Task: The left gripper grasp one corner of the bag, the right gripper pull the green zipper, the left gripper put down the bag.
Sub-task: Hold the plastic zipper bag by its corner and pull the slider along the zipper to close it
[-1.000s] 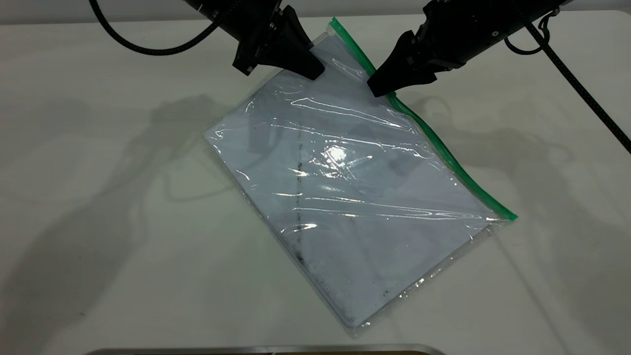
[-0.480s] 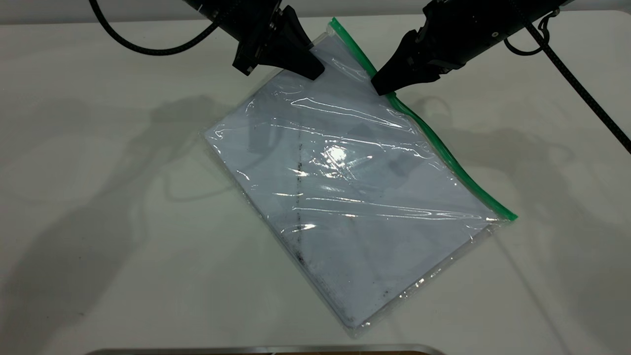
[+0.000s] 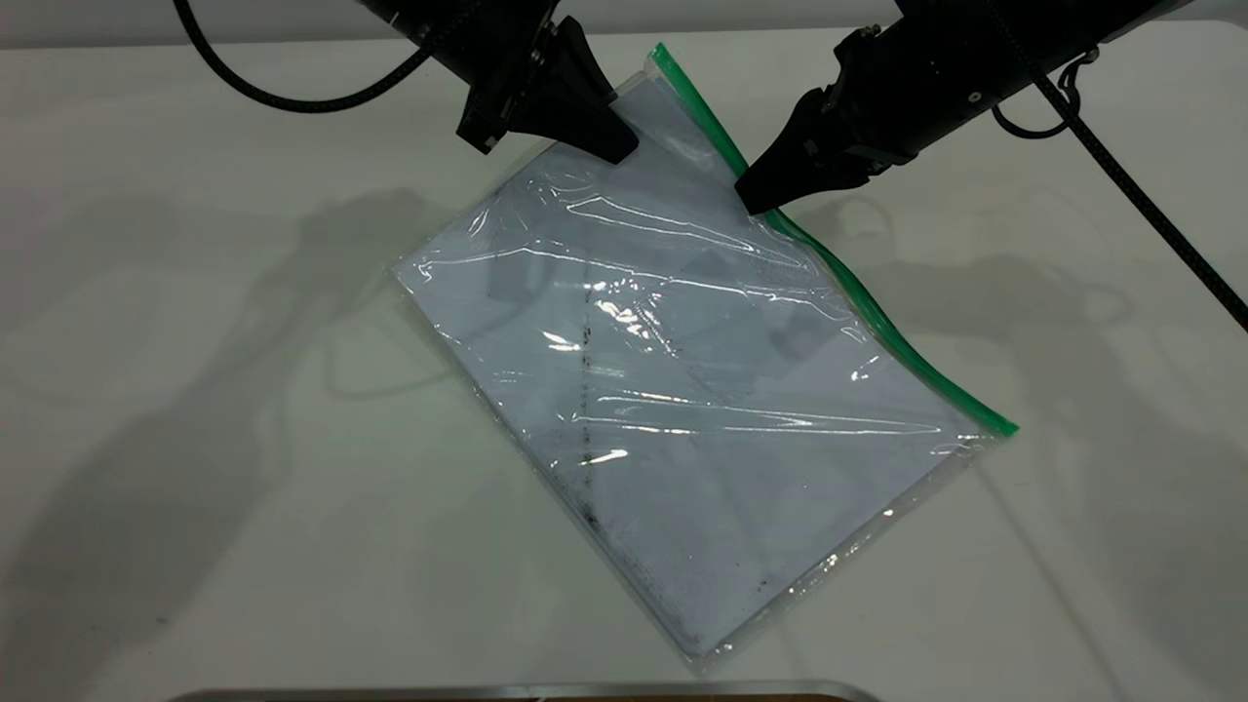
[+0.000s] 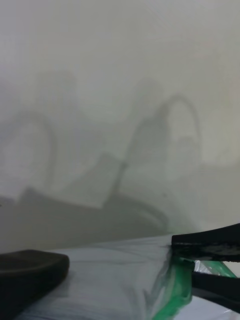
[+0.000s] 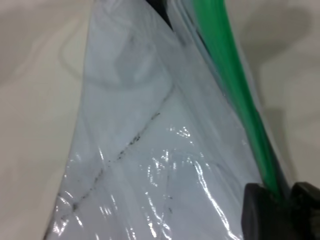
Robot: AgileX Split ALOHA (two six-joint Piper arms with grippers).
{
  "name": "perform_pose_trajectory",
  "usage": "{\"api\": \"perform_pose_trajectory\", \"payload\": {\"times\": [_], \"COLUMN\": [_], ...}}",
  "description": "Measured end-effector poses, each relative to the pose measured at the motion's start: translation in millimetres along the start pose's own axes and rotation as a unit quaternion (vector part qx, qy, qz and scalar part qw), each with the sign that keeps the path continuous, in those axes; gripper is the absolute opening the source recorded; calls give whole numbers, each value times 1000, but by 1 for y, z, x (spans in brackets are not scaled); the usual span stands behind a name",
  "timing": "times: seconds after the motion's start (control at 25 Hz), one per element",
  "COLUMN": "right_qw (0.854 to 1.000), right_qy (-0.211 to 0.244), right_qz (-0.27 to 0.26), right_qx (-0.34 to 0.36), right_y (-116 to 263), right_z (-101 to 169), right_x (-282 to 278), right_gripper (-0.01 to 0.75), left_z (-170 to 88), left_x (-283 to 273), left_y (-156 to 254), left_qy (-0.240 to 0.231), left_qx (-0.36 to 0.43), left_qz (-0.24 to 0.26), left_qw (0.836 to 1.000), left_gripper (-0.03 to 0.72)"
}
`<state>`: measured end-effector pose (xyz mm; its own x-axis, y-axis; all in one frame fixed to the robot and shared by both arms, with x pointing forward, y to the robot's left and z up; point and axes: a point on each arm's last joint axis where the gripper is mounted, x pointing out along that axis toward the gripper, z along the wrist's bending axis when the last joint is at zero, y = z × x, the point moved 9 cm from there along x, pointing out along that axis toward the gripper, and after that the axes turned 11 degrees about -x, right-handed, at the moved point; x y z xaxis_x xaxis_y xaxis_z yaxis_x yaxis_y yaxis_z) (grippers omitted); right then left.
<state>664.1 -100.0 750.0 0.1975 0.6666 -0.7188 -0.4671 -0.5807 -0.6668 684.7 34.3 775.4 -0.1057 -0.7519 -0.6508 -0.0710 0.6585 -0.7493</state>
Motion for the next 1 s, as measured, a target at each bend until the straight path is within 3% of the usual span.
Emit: {"api": "perform_pose_trajectory", "payload": {"times": [0.2,1.0], "right_qw": [1000,999], "right_qy": [11,28], "right_qz": [7,45], "right_qx": [-4,-8], "right_y": [2,12], "right_z": [-4,-9], "right_x": [0,1], "right_gripper": [68,66], "left_z": [1,8], "left_x": [0,-15], "left_y": [-1,0], "left_qy": [-3,-10], "left_qx": [-2,-28], "left_qz": [-3,-37], "left_qw": [1000,999], "left_gripper": [53,53]}}
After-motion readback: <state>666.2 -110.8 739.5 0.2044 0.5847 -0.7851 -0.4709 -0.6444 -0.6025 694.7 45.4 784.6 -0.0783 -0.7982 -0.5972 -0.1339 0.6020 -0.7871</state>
